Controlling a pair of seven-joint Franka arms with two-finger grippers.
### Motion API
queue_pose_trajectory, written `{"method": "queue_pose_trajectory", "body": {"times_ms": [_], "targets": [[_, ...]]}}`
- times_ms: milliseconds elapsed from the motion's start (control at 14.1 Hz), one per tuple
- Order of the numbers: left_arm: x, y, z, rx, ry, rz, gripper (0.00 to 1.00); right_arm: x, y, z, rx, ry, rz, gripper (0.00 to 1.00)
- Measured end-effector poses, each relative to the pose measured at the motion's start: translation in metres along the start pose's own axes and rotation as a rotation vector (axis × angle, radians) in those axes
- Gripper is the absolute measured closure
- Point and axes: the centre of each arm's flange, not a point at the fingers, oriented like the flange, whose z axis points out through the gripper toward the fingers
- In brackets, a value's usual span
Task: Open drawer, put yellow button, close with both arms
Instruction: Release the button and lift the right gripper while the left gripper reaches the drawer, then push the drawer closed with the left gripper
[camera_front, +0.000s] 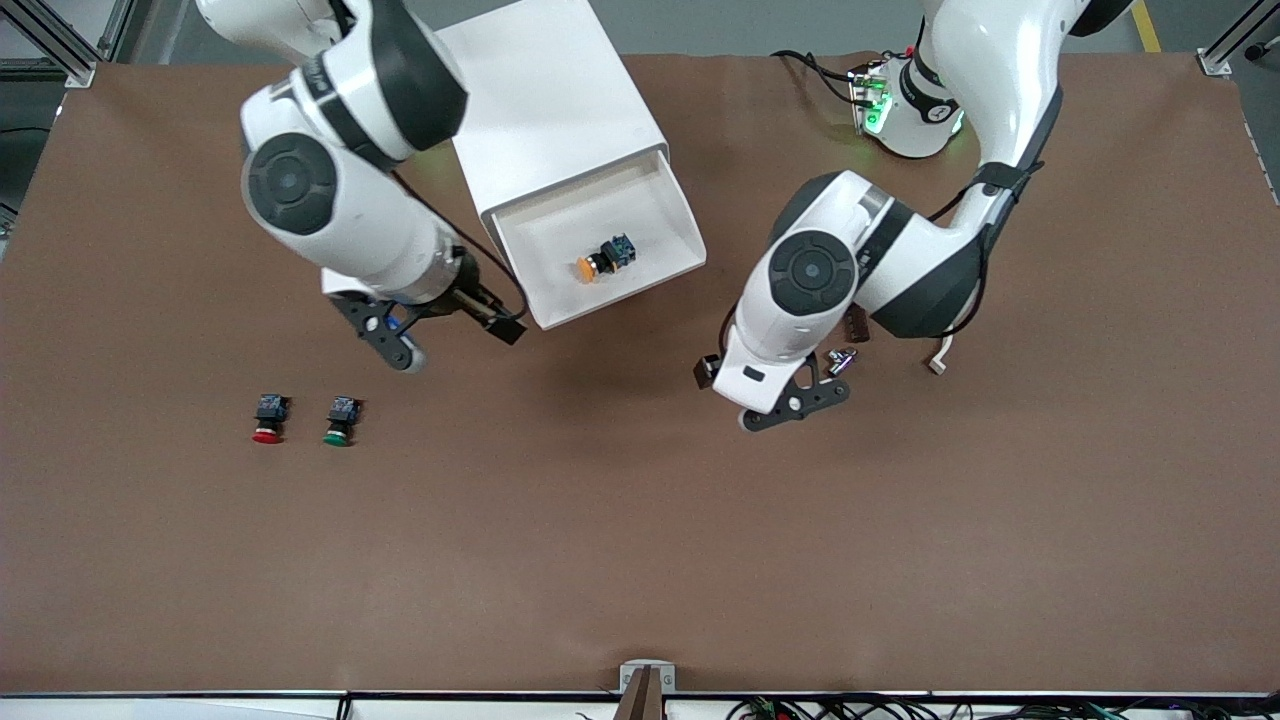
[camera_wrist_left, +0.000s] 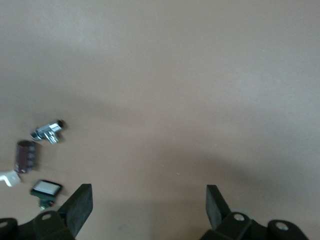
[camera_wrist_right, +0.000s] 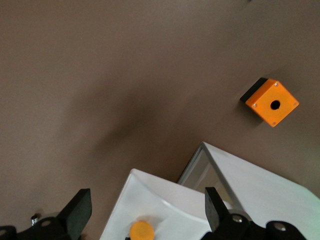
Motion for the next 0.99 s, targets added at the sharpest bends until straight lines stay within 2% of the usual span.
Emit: {"method": "queue_pose_trajectory", "body": {"times_ms": [213,354,709,993], "targets": [[-0.031,0.024,0.006,-0.015,0.015,-0.037,0.0,0.031,0.034,-0.028,-0.05,0.053,-0.139,0.0],[-0.051,0.038,0.014,-0.02,0.046,-0.052,0.0,0.051,0.054,-0.046,-0.048,0.069,-0.224,0.0],[-0.107,0.067,0.035,-0.026,0.061,-0.062,0.0,0.116,0.11,-0.073,-0.034,0.067,-0.392,0.0],[-0.147,0.08,0.05,-0.008,0.053,-0.019,0.0,0.161,0.153,-0.085,-0.04,0.076,-0.502,0.0]]}}
